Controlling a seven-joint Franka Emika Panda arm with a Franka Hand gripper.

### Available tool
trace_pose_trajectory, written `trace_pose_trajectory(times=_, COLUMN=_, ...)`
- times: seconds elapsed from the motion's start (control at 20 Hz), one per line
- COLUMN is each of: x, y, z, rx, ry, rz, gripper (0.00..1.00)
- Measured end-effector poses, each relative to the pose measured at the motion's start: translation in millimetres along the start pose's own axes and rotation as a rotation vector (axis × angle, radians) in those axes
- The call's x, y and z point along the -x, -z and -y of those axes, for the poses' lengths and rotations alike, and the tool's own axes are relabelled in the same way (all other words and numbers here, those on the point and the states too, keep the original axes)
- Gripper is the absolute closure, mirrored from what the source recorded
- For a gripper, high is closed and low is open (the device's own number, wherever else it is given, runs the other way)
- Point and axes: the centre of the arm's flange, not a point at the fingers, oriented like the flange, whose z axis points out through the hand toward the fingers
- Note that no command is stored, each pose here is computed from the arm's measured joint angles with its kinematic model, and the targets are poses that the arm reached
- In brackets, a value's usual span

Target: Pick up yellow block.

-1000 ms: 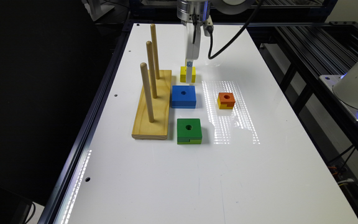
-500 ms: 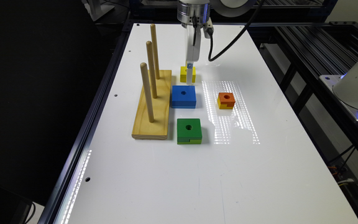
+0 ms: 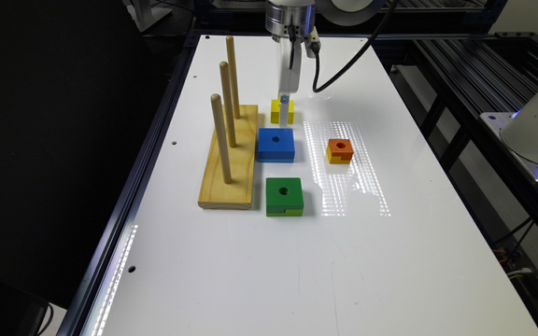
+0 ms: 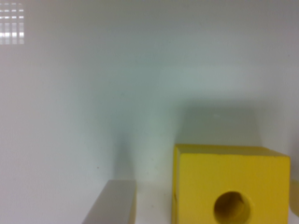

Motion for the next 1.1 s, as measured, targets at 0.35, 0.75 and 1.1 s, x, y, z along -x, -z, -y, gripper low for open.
trace_pose_trajectory(times=0.35, x=1.1, y=-5.7, z=-0.6, rx=0.0027, ry=0.0001, rz=0.0050, gripper=0.00)
trace_pose_trajectory(times=0.75, x=0.3, y=-6.2, z=-0.2, rx=-0.0011, ry=-0.0002, rz=-0.0005, gripper=0.00)
trace_pose_trajectory(times=1.1, x=0.3, y=-6.1, z=-0.2, rx=-0.0013, ry=-0.0002, rz=-0.0006, gripper=1.00)
